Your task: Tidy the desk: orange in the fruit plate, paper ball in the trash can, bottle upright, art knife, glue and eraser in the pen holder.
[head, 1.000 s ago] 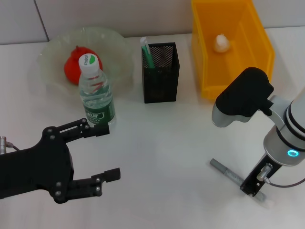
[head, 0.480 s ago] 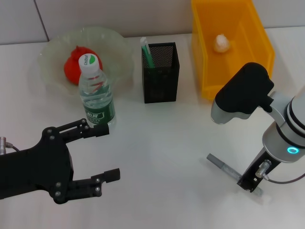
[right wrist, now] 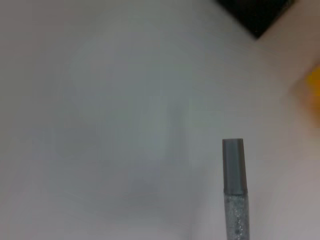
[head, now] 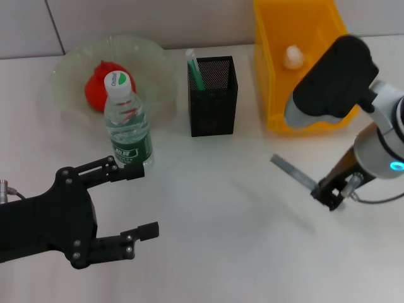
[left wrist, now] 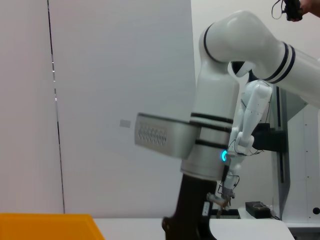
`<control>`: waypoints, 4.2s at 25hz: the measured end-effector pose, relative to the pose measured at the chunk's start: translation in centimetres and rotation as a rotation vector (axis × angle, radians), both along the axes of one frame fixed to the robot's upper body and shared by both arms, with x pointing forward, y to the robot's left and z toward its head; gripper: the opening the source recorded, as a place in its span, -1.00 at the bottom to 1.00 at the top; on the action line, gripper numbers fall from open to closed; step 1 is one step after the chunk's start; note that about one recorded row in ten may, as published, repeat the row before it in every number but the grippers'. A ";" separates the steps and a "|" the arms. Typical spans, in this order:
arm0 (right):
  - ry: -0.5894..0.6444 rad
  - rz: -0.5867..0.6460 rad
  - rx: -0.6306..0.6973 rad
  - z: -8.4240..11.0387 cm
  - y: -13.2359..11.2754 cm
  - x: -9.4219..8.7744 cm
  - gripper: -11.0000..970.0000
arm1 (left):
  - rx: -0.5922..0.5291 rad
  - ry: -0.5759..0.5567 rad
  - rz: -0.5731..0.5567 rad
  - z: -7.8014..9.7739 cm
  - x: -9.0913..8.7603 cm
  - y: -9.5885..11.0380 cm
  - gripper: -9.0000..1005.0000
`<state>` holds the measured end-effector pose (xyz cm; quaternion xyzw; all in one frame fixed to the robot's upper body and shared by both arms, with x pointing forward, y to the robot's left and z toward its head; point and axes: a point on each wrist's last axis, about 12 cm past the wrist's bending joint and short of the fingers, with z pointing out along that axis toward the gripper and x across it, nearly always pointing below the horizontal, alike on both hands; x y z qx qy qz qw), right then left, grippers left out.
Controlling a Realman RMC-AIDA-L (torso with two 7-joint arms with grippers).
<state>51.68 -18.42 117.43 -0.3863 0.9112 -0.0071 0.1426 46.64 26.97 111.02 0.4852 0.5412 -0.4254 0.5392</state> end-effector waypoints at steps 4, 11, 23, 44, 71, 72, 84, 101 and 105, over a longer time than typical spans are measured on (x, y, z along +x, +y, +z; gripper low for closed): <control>-0.103 0.040 -0.004 1.7 0.2 0.1 -0.71 | 0.000 -0.003 -0.003 0.1 0.1 -0.1 0.58; -0.269 0.105 -0.025 4.3 0.5 0.4 -0.71 | 0.000 -0.008 0.001 -0.1 0.1 -0.1 0.58; -0.437 0.247 -0.066 6.5 0.0 1.7 -0.71 | -0.003 -0.019 0.015 -0.1 -0.1 0.2 0.58; -0.582 0.576 -0.292 9.3 -1.0 3.7 -0.71 | -0.043 -0.045 0.040 -0.6 -0.3 0.2 0.58; -0.549 0.950 -0.539 10.2 0.3 5.5 -0.72 | -0.083 -0.074 0.093 -2.5 -0.9 0.3 0.58; -0.550 0.967 -0.548 10.2 0.3 5.5 -0.72 | -0.078 -0.070 0.090 -2.5 -0.9 0.4 0.58; -0.552 1.141 -0.629 9.9 0.8 5.4 -0.72 | 0.024 0.021 0.015 -2.7 -0.9 0.7 0.58; -0.644 1.334 -0.784 8.7 1.1 8.9 -0.72 | 0.016 0.016 0.017 -2.9 -0.9 0.2 0.58; -0.642 1.407 -0.820 7.9 1.8 9.8 -0.72 | 0.012 0.019 0.019 -3.0 -0.9 0.1 0.58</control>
